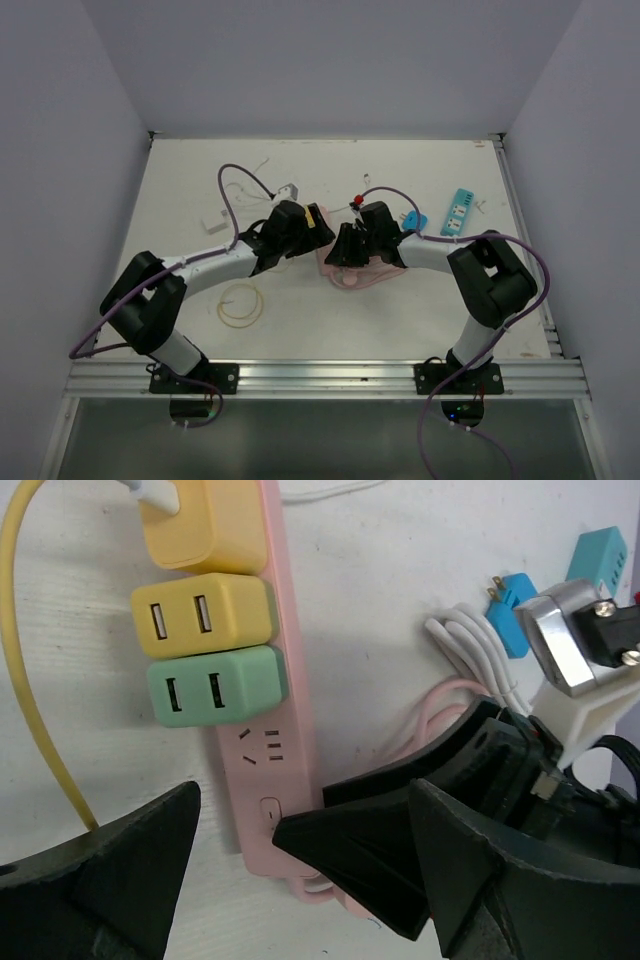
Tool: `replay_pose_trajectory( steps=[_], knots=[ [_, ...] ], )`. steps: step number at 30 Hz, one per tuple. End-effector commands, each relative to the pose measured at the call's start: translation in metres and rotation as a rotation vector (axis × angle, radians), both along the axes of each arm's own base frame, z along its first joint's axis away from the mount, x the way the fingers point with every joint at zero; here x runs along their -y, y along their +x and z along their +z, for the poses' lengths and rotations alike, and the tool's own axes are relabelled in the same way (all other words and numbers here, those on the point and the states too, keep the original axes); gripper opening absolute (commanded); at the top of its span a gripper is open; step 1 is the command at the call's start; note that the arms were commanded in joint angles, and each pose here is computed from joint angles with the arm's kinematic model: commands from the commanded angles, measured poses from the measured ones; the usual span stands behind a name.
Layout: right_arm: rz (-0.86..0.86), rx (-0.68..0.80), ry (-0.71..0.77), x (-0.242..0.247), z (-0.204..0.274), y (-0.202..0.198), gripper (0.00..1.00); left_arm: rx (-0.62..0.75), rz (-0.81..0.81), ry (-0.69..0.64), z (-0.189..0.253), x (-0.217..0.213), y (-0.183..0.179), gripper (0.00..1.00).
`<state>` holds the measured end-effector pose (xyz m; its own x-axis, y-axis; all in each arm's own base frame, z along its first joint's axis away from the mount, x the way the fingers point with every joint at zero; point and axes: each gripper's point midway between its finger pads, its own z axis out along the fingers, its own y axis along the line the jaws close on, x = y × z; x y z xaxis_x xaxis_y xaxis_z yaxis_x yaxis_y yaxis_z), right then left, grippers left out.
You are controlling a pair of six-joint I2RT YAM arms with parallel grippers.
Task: Pull the plug off the socket
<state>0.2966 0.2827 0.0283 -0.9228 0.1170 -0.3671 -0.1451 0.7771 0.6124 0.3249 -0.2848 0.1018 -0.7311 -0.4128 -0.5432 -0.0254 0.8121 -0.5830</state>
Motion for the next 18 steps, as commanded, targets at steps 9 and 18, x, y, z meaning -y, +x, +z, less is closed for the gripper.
replay_pose_trajectory(
  steps=[9, 18],
  knots=[
    [-0.005, -0.219, -0.362, 0.078, -0.083, -0.059, 0.0, 0.007, 0.111, -0.053, -0.009, -0.018, 0.039, 0.87],
    [-0.002, -0.219, -0.358, 0.077, -0.083, -0.06, 0.0, -0.001, 0.108, -0.094, -0.013, -0.033, 0.057, 0.85]
  ],
)
